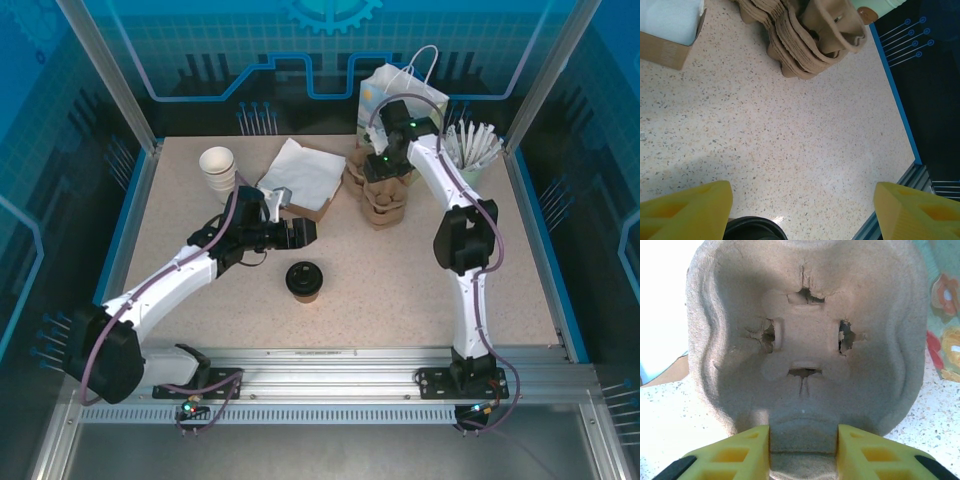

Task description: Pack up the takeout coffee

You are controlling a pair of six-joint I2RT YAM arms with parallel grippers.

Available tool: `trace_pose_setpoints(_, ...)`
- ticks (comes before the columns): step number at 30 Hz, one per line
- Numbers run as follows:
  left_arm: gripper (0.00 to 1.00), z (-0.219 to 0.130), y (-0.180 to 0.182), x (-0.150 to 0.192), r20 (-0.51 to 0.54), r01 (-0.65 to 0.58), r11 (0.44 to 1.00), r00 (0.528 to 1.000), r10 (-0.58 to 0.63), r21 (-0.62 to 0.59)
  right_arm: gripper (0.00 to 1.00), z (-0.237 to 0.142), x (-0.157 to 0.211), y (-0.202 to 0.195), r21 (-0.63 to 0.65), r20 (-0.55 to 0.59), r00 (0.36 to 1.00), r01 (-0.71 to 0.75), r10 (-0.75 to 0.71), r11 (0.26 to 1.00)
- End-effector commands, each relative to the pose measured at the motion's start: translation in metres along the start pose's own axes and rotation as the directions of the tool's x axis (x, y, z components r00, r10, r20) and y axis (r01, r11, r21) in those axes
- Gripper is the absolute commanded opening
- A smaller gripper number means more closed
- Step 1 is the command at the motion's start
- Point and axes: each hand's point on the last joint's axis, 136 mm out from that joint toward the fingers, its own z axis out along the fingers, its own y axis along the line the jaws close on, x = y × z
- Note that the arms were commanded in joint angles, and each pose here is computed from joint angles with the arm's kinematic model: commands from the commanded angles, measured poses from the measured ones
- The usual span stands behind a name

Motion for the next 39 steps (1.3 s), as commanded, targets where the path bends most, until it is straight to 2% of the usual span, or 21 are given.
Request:
trace_pose_setpoints(1,0.76,-0.001,-0.013,-0.009,0.019,-0.037,0.999,0.999,0.037,0.034,0.36,-0.037,-0.005,0.006,-0.032,0.055,0.998,-0.014,0.016,0.999)
trace_pose_setpoints(6,0.76,-0.006,-0.004,-0.015,0.056,-0.042,0.999,0.997,0.044,-0.023,0.35,-0.076,-0.002,0.027,-0.034,0.127,0.992,0.017,-0.013,0.999)
trace_pose_setpoints(8,0.76,-0.011,0.002,-0.018,0.085,-0.037,0.998,0.996,0.041,-0.048,0.35,-0.089,0.009,0.043,-0.046,0.154,0.988,0.038,-0.03,0.998)
trace_pose_setpoints(12,0.76,-0.029,0.018,-0.025,0.153,0.007,0.996,0.988,0.007,-0.086,0.36,-0.093,0.057,0.075,-0.061,0.144,0.987,0.078,-0.068,0.995)
trace_pose_setpoints(18,0.77,-0.046,0.032,-0.027,0.201,0.029,0.992,0.98,-0.003,-0.125,0.36,-0.049,0.131,0.113,-0.045,0.049,0.993,0.109,-0.107,0.993)
trace_pose_setpoints(22,0.77,-0.049,0.031,-0.027,0.2,0.024,0.992,0.98,0.002,-0.126,0.36,-0.019,0.16,0.123,-0.024,0.012,0.996,0.084,-0.084,0.996)
trace_pose_setpoints(27,0.77,-0.05,0.029,-0.028,0.2,0.021,0.992,0.98,0.004,-0.121,0.36,0.004,0.176,0.137,-0.016,0.0,0.998,0.069,-0.069,0.997)
trace_pose_setpoints(39,0.77,-0.052,0.029,-0.024,0.192,0.012,0.992,0.981,0.012,-0.122,0.42,0.036,0.184,0.165,-0.027,-0.046,0.996,0.069,-0.07,0.997)
